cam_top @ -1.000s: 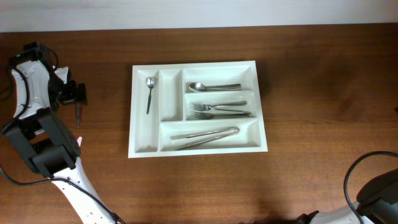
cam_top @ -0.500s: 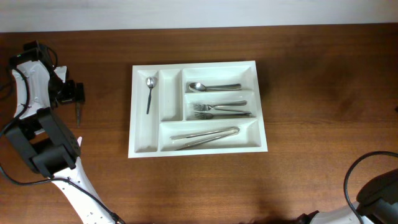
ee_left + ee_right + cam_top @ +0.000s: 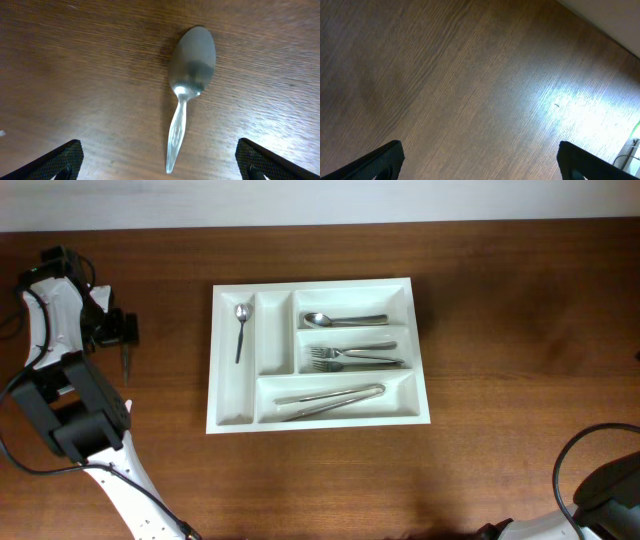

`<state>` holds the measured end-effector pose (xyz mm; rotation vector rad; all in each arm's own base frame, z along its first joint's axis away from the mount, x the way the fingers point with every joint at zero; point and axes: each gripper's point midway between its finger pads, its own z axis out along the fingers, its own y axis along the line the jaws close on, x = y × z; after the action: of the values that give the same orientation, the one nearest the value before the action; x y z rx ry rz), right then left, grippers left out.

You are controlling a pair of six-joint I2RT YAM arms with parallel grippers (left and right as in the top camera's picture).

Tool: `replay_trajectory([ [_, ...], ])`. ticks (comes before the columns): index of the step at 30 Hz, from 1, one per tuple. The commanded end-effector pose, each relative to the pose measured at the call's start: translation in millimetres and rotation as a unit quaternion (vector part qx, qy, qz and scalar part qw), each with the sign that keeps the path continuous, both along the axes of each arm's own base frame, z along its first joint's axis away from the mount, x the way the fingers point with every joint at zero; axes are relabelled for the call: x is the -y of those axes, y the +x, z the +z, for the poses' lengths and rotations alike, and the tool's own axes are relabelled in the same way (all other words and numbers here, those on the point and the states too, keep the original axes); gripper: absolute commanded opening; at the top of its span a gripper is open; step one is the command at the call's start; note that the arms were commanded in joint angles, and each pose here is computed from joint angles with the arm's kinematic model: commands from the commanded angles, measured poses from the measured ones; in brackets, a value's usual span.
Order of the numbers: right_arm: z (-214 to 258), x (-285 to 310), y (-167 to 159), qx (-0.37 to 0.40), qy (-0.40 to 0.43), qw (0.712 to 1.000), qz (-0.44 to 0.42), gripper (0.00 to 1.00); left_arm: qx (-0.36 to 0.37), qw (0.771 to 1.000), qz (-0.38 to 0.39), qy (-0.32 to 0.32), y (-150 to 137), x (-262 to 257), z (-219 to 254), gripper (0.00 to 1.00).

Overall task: Pack container
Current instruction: 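Lower the left gripper and grasp the second spoon's handle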

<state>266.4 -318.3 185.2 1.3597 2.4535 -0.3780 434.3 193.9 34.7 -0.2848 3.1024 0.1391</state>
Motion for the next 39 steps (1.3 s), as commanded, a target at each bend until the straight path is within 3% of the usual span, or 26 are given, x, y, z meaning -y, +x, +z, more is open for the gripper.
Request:
replay_trajectory([
  [1, -3, 0, -2, -0.004, 0.001, 1.000, -0.004, 0.99, -0.028, 0.999, -0.016, -0.017, -4, 8, -27, 0.99],
  [11, -3, 1, -2, -0.003, 0.001, 1.000, -0.004, 0.99, -0.028, 0.999, -0.018, -0.017, -2, 9, -32, 1.00],
  [15, -3, 0, -2, -0.004, 0.001, 1.000, -0.004, 0.99, -0.029, 0.999, -0.018, -0.017, -2, 9, -33, 0.89],
  [39, -3, 0, -2, -0.004, 0.001, 1.000, -0.004, 0.99, -0.029, 0.998, -0.017, -0.048, 0, 19, -47, 0.89],
])
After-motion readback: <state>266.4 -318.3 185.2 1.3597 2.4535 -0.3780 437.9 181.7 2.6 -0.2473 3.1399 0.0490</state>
